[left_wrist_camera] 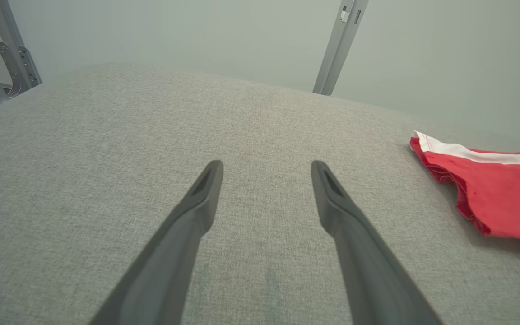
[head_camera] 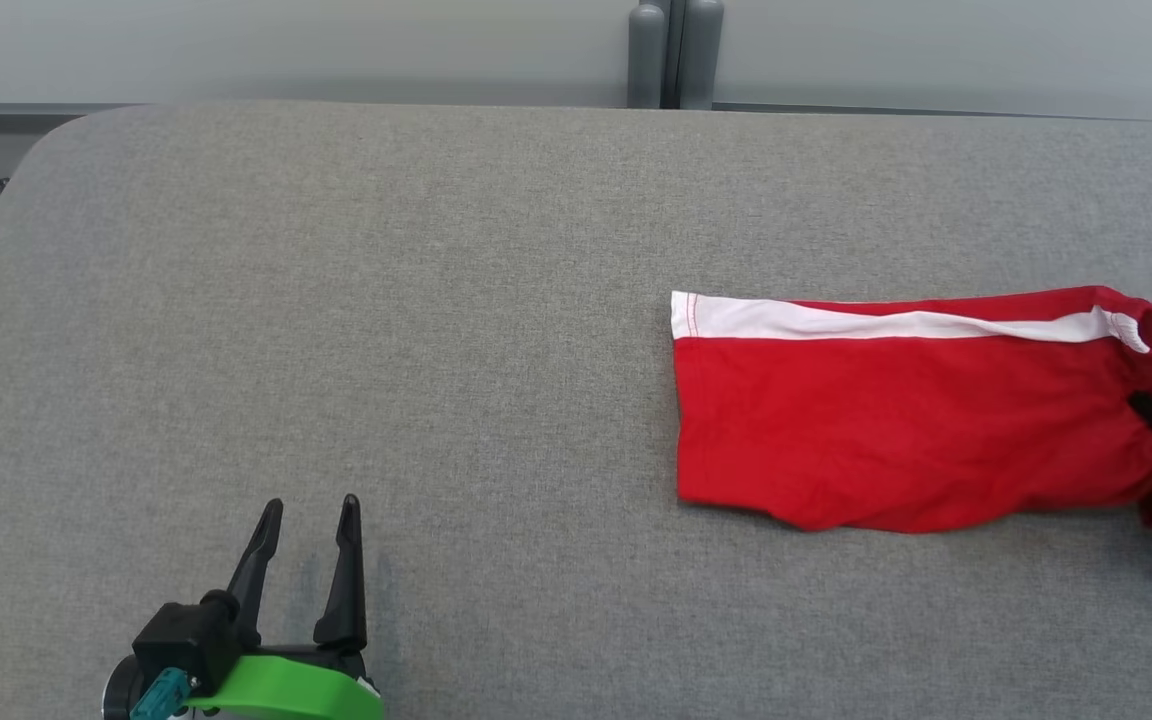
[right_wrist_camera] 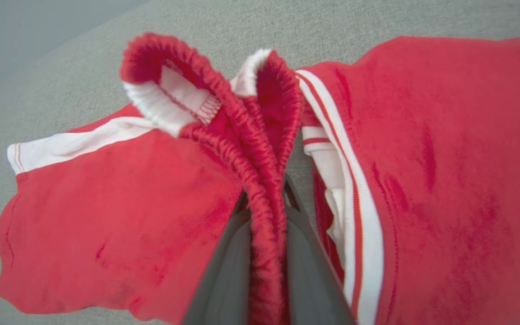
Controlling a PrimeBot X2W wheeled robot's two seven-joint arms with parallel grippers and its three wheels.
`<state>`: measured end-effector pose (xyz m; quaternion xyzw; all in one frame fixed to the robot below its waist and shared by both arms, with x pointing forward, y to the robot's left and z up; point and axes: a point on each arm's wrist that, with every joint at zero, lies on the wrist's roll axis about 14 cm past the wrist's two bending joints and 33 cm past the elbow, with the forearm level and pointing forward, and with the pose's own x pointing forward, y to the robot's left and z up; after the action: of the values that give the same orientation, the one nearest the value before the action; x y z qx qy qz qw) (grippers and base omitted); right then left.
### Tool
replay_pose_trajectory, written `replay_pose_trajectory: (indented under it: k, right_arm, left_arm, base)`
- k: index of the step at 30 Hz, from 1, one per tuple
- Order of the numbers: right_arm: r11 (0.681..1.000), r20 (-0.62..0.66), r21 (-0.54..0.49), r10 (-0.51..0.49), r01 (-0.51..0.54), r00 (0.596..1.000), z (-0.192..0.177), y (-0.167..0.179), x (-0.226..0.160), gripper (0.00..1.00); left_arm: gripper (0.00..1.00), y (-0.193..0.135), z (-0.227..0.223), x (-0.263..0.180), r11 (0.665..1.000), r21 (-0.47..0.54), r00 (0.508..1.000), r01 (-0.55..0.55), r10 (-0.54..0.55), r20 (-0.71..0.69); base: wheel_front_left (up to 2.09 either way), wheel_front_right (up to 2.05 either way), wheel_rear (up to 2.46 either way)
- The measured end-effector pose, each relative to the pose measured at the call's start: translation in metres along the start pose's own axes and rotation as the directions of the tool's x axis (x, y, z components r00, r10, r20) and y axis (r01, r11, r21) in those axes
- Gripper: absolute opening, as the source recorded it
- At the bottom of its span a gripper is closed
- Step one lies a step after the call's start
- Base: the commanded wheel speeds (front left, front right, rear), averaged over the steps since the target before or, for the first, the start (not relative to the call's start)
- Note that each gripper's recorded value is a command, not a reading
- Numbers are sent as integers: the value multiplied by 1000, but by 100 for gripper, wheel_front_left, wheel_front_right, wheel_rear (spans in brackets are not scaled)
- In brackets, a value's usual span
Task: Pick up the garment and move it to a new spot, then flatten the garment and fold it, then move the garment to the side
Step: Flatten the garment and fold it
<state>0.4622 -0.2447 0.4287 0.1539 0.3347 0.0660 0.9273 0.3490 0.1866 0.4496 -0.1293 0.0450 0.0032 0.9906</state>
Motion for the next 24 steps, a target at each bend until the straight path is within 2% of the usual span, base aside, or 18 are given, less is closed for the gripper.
replay_pose_trajectory:
  k: [3, 7, 9, 15, 20, 24]
  right_arm:
    - [999, 17, 24, 31, -32, 999, 6, 5, -8, 0]
    - [987, 44, 27, 160, -161, 986, 8, 46, -13, 0]
    - [961, 35, 9, 276, -276, 961, 3, 88, -17, 0]
    - [900, 2, -37, 435, -434, 901, -14, 168, -16, 0]
    - [867, -28, -33, 496, -497, 868, -27, 225, 1, 0]
    - [871, -75, -44, 485, -489, 871, -42, 241, 19, 0]
  left_arm:
    - [100, -1, -1, 0, 1000, -2, 1000, 4, -4, -1]
    - [100, -2, -2, 1, 1000, -1, 1000, 7, -7, -5]
    - [100, -3, -3, 4, 1000, 4, 1000, 15, -14, -10]
    - [100, -8, -9, 10, 999, 17, 999, 41, -40, -32]
    - [100, -14, -16, 18, 997, 26, 996, 71, -69, -54]
    - [100, -18, -19, 23, 996, 28, 995, 83, -81, -66]
  base:
    - [0, 0, 0]
    - [0, 0, 0]
    - [0, 0, 0]
    - [0, 0, 0]
    - [0, 0, 0]
    - [0, 0, 0]
